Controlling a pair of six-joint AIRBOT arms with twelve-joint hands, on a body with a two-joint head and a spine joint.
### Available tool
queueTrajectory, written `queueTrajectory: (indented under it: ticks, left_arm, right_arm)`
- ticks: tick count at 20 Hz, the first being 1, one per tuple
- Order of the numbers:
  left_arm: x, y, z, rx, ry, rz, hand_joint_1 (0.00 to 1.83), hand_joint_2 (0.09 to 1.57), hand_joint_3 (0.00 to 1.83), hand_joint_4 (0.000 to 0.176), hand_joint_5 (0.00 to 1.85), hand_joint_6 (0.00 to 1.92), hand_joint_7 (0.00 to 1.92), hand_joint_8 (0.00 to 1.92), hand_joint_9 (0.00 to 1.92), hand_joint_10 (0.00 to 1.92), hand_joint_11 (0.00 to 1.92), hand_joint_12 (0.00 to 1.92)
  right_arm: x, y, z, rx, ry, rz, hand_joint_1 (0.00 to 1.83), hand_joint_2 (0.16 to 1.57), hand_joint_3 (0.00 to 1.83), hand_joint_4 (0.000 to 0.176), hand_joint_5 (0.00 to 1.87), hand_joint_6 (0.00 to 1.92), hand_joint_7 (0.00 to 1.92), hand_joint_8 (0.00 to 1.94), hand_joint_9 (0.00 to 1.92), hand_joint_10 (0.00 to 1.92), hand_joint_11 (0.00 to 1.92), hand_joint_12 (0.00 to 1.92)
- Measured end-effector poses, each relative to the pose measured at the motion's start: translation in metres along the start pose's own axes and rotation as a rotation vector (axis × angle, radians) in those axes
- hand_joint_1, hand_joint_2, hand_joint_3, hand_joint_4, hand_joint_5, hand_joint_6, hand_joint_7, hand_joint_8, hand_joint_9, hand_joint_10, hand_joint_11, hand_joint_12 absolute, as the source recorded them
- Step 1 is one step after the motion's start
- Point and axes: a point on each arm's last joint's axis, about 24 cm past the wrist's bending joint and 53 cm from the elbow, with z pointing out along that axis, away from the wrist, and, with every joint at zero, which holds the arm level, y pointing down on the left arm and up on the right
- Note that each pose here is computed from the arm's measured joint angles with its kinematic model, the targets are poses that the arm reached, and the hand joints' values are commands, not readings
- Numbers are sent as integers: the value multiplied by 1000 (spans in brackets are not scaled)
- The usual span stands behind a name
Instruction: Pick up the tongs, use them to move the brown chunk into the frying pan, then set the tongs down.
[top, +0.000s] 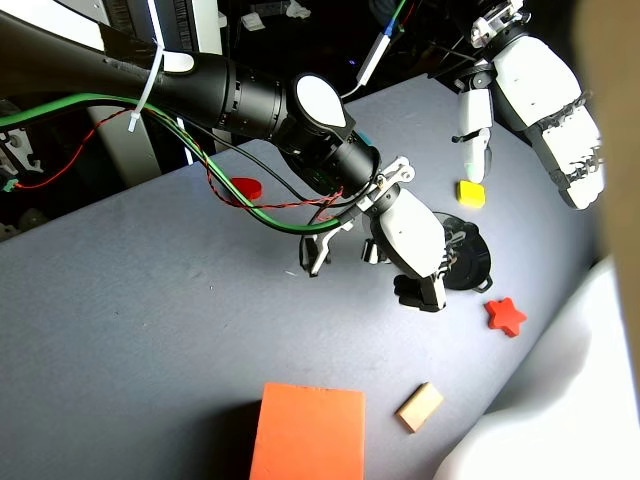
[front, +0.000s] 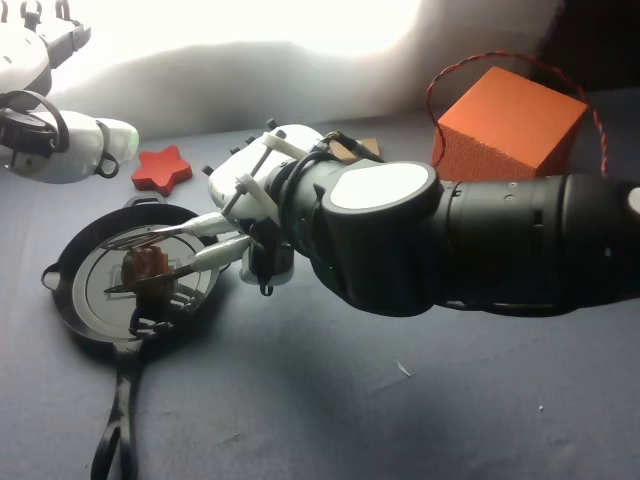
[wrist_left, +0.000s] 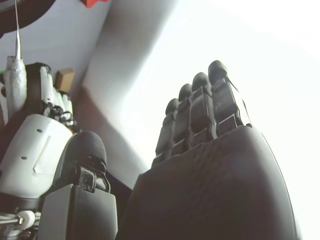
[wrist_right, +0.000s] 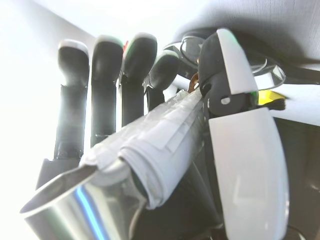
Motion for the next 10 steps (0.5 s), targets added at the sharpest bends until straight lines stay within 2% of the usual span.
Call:
queueTrajectory:
  ticks: [3,5,6,7,8,10]
  left_arm:
    - [0,0,0,0,1,3,283,1306,1,9,15,3,68,6,62,6,0,213]
    - [0,0,0,0,0,6,321,1295,0,3,35,6,96,6,83,8,0,276]
    - [1,0,0,-1,1,7,327,1294,0,9,36,4,95,3,74,3,0,217]
    - [1,0,0,-1,4,6,291,1307,4,6,22,1,71,2,62,1,0,204]
    - [2,1,0,-2,8,4,287,1307,3,4,22,1,80,4,68,3,0,229]
    - [2,1,0,-3,9,3,281,1309,0,1,30,3,64,1,53,3,0,233]
  right_arm:
    - [-14,0,-6,-6,-16,7,829,1401,1,0,512,1692,776,1329,687,1566,456,1921]
    - [-31,0,-15,-17,-44,3,812,1405,1,0,505,1702,769,1332,693,1562,468,1921]
    - [-37,0,-19,-20,-53,1,803,1408,1,0,498,1707,750,1327,675,1575,463,1921]
    - [-41,-2,-24,-24,-60,-3,612,1396,0,0,464,1238,713,1316,633,1608,437,1921]
    - [-43,-7,-33,-27,-59,-6,566,1394,0,0,488,1036,695,1309,615,1620,428,1921]
    - [-45,-20,-50,-25,-57,-44,607,1379,0,0,503,941,671,1337,605,1629,425,1921]
